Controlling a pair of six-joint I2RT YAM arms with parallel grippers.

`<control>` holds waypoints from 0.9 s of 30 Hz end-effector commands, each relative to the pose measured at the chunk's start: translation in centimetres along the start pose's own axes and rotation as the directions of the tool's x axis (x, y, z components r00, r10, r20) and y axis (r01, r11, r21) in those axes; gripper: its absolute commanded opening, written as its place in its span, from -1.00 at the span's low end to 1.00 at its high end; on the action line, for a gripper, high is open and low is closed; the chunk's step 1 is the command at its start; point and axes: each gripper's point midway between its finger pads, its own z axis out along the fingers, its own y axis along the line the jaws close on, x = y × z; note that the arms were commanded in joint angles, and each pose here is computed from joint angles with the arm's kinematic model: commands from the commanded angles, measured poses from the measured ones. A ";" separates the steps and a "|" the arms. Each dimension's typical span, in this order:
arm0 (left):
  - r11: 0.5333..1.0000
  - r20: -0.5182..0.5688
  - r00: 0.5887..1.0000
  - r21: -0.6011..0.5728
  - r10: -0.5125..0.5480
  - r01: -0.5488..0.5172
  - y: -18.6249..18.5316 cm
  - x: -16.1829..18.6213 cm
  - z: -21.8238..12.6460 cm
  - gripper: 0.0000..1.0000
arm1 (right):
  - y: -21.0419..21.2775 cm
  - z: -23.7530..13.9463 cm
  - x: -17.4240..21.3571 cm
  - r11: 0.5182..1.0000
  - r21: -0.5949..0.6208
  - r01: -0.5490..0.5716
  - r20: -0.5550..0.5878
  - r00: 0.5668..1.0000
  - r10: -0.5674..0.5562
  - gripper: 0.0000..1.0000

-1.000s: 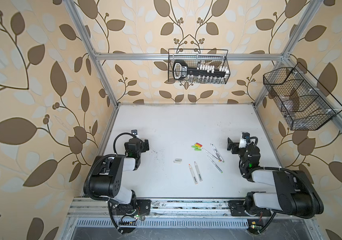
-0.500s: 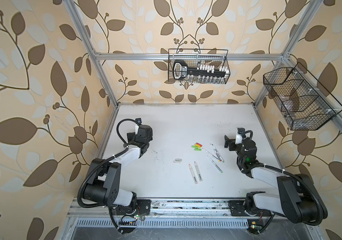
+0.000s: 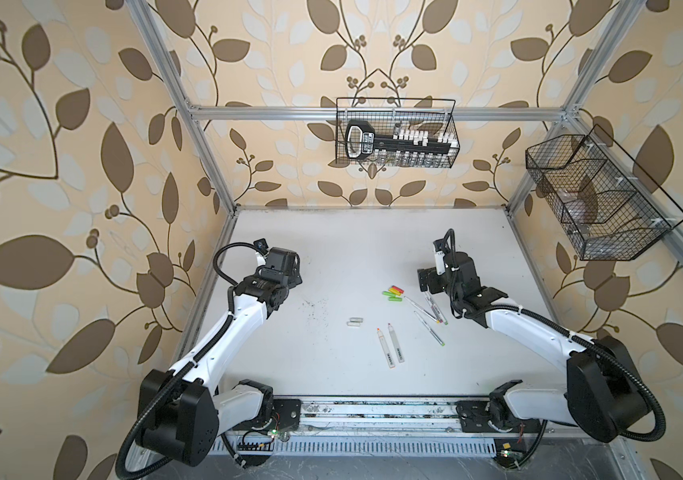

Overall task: Insert the pens into the pen caps
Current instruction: 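Move the right gripper over the white highlighter caps while the left arm rises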

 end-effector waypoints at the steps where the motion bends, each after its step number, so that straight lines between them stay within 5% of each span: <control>1: 0.992 -0.112 0.994 0.125 0.013 0.001 -1.1 1.2 -3.4 0.98 | 2.2 -0.3 3.6 0.997 -0.067 0.026 -0.182 0.983 -0.038 0.89; 6: 0.951 -0.166 0.979 0.302 0.114 -0.060 -2.8 2.1 -6.7 0.98 | 6.2 -0.8 5.4 0.977 -0.205 0.064 -0.287 0.950 -0.122 0.79; 16: 0.796 -0.157 0.948 0.590 0.277 -0.135 -5.7 5.2 -10.2 0.98 | 11.2 0.7 5.8 0.914 -0.401 0.054 -0.349 0.914 -0.207 0.45; 27: 0.822 -0.167 0.943 0.549 0.286 -0.152 -5.1 5.4 -9.2 0.98 | 14.5 1.2 6.9 0.864 -0.489 0.124 -0.392 0.853 -0.345 0.35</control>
